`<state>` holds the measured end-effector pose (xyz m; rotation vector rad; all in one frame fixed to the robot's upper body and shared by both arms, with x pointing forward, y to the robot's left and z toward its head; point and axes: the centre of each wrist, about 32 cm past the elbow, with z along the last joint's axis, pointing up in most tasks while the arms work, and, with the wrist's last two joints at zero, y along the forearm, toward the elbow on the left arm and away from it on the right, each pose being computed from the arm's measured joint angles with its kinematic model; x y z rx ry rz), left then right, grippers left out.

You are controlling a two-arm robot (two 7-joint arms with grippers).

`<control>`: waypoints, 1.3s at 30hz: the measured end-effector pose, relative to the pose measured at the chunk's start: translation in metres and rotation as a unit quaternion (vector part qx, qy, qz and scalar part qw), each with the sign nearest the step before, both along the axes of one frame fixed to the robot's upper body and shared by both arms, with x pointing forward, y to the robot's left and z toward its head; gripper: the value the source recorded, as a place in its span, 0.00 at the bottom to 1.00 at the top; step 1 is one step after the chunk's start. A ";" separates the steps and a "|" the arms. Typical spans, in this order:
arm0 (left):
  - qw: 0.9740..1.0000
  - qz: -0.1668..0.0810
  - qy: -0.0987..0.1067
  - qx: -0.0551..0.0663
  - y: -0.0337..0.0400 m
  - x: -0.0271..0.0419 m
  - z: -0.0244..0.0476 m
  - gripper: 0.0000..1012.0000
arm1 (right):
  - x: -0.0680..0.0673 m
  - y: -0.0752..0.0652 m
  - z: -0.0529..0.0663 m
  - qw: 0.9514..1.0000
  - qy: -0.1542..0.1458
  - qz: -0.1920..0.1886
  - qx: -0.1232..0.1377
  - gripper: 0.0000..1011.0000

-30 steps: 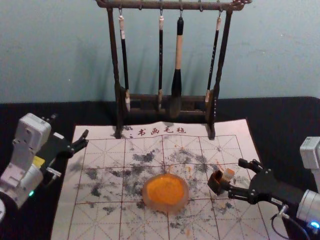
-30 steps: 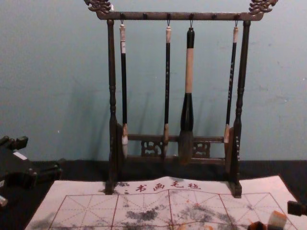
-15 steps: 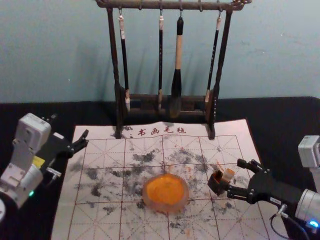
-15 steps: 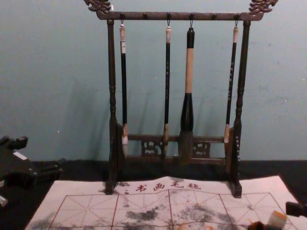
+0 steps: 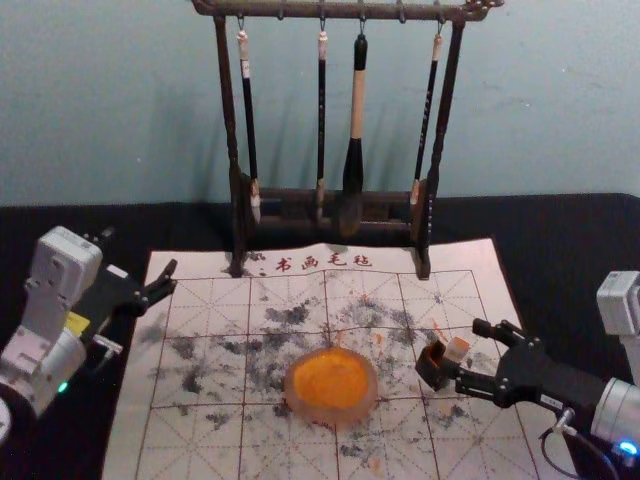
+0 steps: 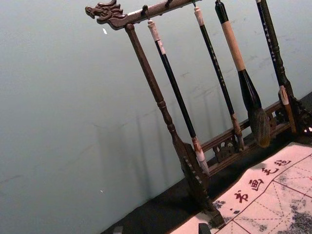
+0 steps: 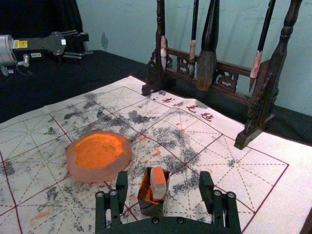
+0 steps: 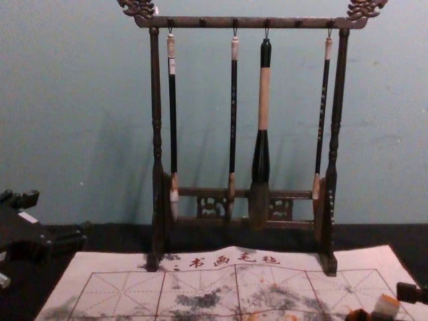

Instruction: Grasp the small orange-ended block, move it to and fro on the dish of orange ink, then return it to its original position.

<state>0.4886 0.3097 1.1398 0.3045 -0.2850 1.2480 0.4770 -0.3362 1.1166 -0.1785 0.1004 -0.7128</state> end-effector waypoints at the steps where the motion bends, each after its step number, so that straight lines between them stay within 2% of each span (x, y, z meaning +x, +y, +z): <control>1: 1.000 0.000 0.000 0.000 0.0000 0.0000 0.0000 0.99 | 0.000 0.000 0.000 1.000 0.000 0.000 0.000 0.90; 7: 1.000 0.000 0.000 0.000 0.0000 0.0000 0.0000 0.99 | 0.000 0.000 0.000 1.000 0.000 0.000 0.000 0.75; 8: 1.000 0.000 0.000 0.000 0.0000 0.0000 0.0000 0.99 | 0.000 0.000 0.000 1.000 0.000 0.000 0.000 0.70; 12: 1.000 0.000 0.000 0.000 0.0000 0.0000 0.0000 0.99 | 0.000 0.000 0.000 1.000 -0.001 0.000 0.000 0.59; 13: 1.000 0.000 0.000 0.000 0.0000 0.0000 0.0000 0.99 | 0.000 0.000 0.000 1.000 -0.001 0.000 0.000 0.59; 15: 1.000 0.000 0.000 0.000 0.0000 0.0000 0.0000 0.99 | 0.000 0.000 0.000 1.000 -0.001 0.000 0.000 0.48; 17: 1.000 0.000 0.000 0.000 0.0000 0.0000 0.0000 0.99 | 0.000 0.000 0.000 1.000 -0.001 0.000 0.000 0.44; 22: 1.000 0.000 0.000 0.000 0.0000 0.0000 0.0000 0.99 | 0.000 0.000 0.000 1.000 -0.001 0.000 0.000 0.25; 25: 1.000 0.000 0.000 0.000 0.0000 0.0000 0.0000 0.99 | 0.000 0.000 0.000 1.000 -0.001 0.000 0.000 0.20; 27: 1.000 0.000 0.000 0.000 0.0000 0.0000 0.0000 0.99 | 0.000 0.000 0.000 1.000 -0.001 0.000 0.000 0.12; 39: 1.000 0.000 0.000 0.000 0.0000 0.0000 0.0000 0.99 | 0.000 0.000 0.000 1.000 -0.001 0.000 0.000 0.10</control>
